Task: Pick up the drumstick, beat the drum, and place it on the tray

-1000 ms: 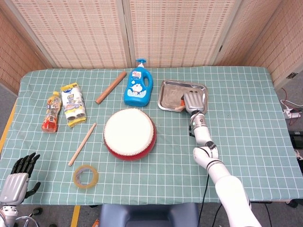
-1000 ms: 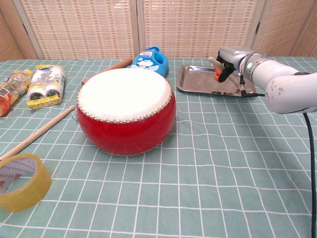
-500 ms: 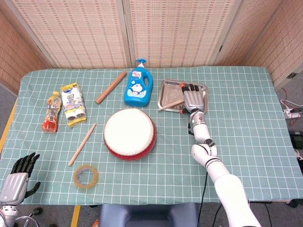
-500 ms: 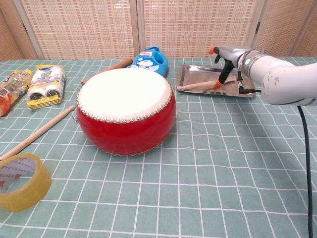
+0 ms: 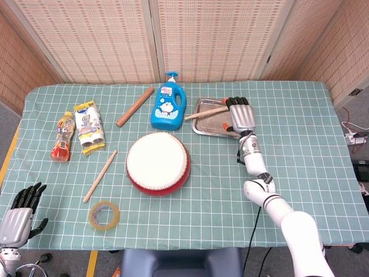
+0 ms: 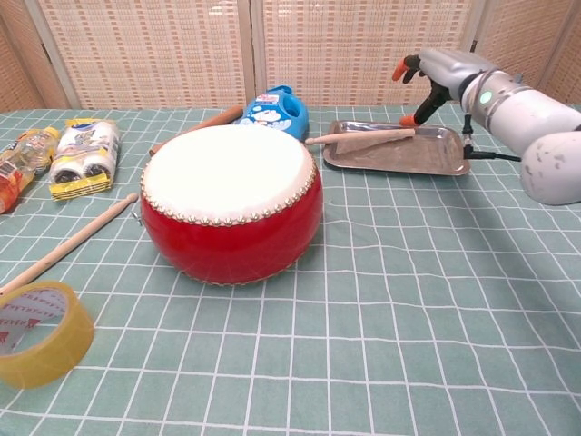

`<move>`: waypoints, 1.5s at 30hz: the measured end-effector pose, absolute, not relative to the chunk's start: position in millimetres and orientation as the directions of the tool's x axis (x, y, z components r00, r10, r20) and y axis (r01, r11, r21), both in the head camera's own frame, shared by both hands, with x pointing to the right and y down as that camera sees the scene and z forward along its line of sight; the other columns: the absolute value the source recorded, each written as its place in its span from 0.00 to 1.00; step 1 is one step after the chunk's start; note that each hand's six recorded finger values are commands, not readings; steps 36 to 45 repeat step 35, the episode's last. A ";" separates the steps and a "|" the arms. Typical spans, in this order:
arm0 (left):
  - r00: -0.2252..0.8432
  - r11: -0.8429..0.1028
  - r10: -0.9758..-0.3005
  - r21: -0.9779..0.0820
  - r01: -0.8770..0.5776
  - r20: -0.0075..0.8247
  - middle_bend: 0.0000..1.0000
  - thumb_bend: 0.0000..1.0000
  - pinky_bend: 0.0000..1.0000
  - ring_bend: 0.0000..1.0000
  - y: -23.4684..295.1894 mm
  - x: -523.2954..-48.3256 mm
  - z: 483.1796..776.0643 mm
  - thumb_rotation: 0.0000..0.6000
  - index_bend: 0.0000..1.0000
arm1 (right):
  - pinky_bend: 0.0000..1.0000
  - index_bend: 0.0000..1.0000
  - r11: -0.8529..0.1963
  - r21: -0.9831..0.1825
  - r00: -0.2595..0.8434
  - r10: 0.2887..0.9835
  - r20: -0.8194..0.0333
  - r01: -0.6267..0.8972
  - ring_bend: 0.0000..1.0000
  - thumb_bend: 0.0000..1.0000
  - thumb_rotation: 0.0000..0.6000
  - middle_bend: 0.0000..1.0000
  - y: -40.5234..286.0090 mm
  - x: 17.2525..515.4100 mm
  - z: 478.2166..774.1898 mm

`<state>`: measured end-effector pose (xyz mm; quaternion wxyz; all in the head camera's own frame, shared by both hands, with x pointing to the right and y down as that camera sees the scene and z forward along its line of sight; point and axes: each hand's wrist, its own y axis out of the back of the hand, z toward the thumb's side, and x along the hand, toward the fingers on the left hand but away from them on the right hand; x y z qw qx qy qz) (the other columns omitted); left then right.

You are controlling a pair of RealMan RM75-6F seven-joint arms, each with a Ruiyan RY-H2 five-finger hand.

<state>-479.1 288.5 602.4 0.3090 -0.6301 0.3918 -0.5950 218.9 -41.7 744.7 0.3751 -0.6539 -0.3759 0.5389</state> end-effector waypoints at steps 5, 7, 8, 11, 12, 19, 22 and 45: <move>-0.009 -0.478 -0.876 -0.870 -0.124 0.482 0.00 0.26 0.01 0.00 279.9 -477.9 597.7 1.00 0.03 | 0.21 0.35 -0.401 -0.912 0.171 0.908 -0.383 0.082 0.20 0.33 1.00 0.24 -28.5 239.7 729.8; -0.009 -0.465 -0.883 -0.877 -0.121 0.469 0.00 0.25 0.01 0.00 274.4 -477.4 594.8 1.00 0.03 | 0.21 0.35 -0.391 -0.917 0.187 0.910 -0.371 0.081 0.20 0.33 1.00 0.24 -19.1 252.7 720.0; -0.008 -0.462 -0.885 -0.879 -0.120 0.466 0.00 0.25 0.01 0.00 272.5 -477.0 594.0 1.00 0.03 | 0.21 0.34 -0.387 -0.918 0.196 0.910 -0.366 0.084 0.20 0.33 1.00 0.24 -14.1 257.2 714.6; -0.001 -0.453 -0.890 -0.883 -0.120 0.456 0.00 0.25 0.01 0.00 267.0 -474.1 591.8 1.00 0.03 | 0.21 0.32 -0.389 -0.915 0.223 0.906 -0.359 0.109 0.20 0.33 1.00 0.24 8.8 270.9 693.3; 0.003 -0.450 -0.891 -0.885 -0.120 0.453 0.00 0.25 0.01 0.00 265.5 -472.9 591.2 1.00 0.03 | 0.21 0.31 -0.391 -0.912 0.228 0.905 -0.358 0.122 0.20 0.33 1.00 0.24 20.1 277.8 682.7; 0.026 -0.433 -0.901 -0.893 -0.121 0.433 0.00 0.25 0.01 0.00 256.9 -463.5 586.3 1.00 0.03 | 0.21 0.25 -0.367 -0.920 0.125 0.928 -0.352 0.137 0.17 0.33 1.00 0.24 100.9 365.6 604.3; 0.031 -0.425 -0.905 -0.897 -0.125 0.425 0.00 0.25 0.01 0.00 254.9 -460.2 583.7 1.00 0.03 | 0.18 0.21 -0.358 -0.924 0.065 0.934 -0.353 0.131 0.13 0.33 1.00 0.24 141.3 398.8 579.7; 0.027 -0.401 -0.916 -0.907 -0.133 0.401 0.00 0.25 0.00 0.00 255.6 -457.7 574.1 1.00 0.01 | 0.00 0.00 -0.362 -0.909 0.112 0.932 -0.345 0.206 0.00 0.33 1.00 0.09 220.1 413.6 542.6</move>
